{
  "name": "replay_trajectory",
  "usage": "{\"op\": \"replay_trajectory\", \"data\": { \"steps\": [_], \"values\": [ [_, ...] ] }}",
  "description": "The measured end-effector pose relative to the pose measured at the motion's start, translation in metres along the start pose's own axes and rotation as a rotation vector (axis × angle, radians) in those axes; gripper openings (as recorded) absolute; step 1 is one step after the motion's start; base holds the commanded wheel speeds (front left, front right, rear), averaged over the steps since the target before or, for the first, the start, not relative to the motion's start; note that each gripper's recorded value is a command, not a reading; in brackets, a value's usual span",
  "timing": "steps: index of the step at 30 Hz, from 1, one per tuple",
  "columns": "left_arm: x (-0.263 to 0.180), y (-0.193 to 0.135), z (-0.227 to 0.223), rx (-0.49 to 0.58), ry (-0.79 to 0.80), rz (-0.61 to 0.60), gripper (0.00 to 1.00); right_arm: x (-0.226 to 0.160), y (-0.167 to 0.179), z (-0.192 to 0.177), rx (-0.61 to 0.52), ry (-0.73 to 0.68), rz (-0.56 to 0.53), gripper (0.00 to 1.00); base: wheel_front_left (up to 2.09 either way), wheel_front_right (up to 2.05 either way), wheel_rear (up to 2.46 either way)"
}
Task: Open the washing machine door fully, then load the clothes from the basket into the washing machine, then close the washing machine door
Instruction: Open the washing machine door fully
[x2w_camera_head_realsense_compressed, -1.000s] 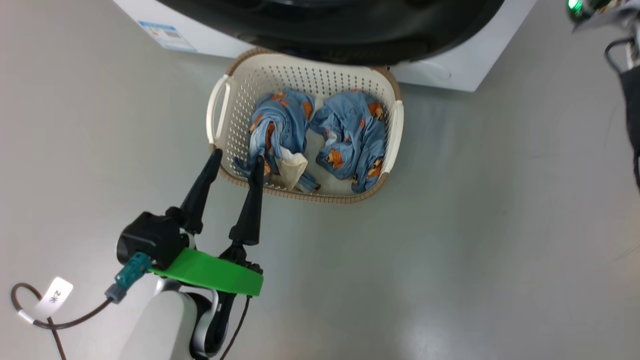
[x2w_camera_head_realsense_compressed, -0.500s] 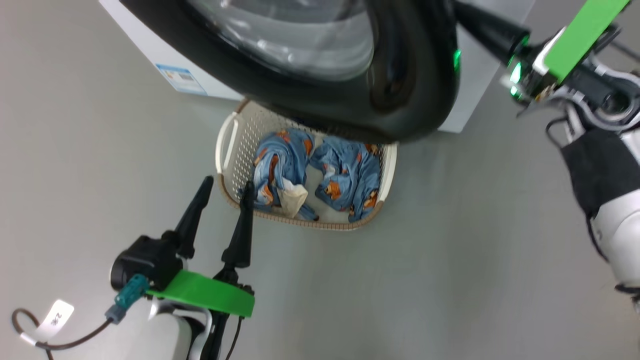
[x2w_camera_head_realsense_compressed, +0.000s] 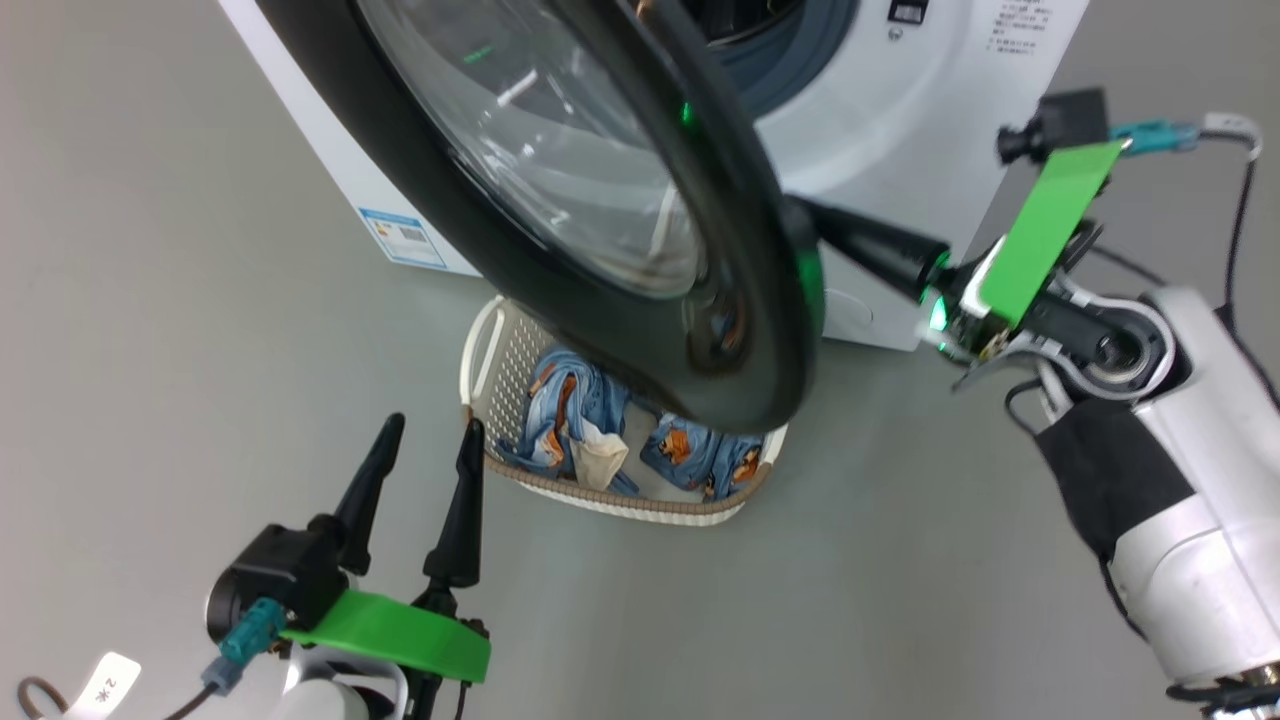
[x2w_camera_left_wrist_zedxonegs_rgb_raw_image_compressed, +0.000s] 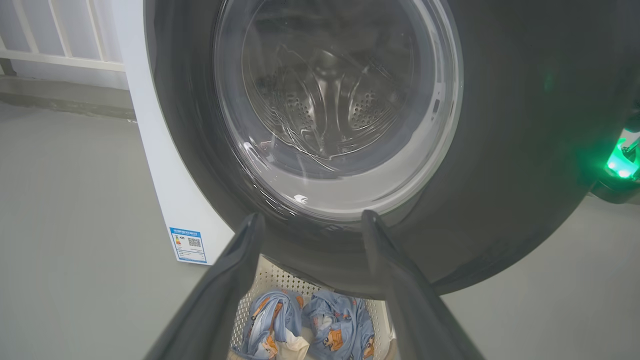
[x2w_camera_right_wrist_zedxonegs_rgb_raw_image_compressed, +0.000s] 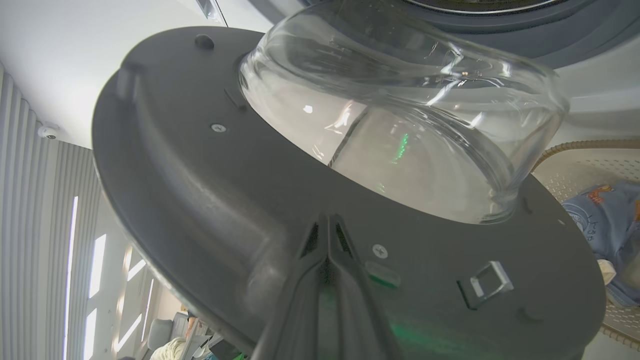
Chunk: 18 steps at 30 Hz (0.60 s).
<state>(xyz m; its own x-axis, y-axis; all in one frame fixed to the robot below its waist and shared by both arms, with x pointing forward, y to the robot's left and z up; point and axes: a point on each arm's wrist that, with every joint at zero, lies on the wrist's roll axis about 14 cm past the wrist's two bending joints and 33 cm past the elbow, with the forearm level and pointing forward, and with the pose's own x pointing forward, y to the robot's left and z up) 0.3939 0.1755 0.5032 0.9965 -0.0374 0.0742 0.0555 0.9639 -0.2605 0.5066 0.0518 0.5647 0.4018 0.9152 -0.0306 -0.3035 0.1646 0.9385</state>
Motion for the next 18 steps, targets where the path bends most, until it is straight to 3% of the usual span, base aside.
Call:
{"op": "replay_trajectory", "data": {
  "steps": [18],
  "values": [
    [-0.029,0.013,0.02,0.021,-0.049,0.055,1.0,0.023,0.044,-0.094,-0.01,0.238,0.109,0.0,0.0,0.0,0.0]
  ]
}}
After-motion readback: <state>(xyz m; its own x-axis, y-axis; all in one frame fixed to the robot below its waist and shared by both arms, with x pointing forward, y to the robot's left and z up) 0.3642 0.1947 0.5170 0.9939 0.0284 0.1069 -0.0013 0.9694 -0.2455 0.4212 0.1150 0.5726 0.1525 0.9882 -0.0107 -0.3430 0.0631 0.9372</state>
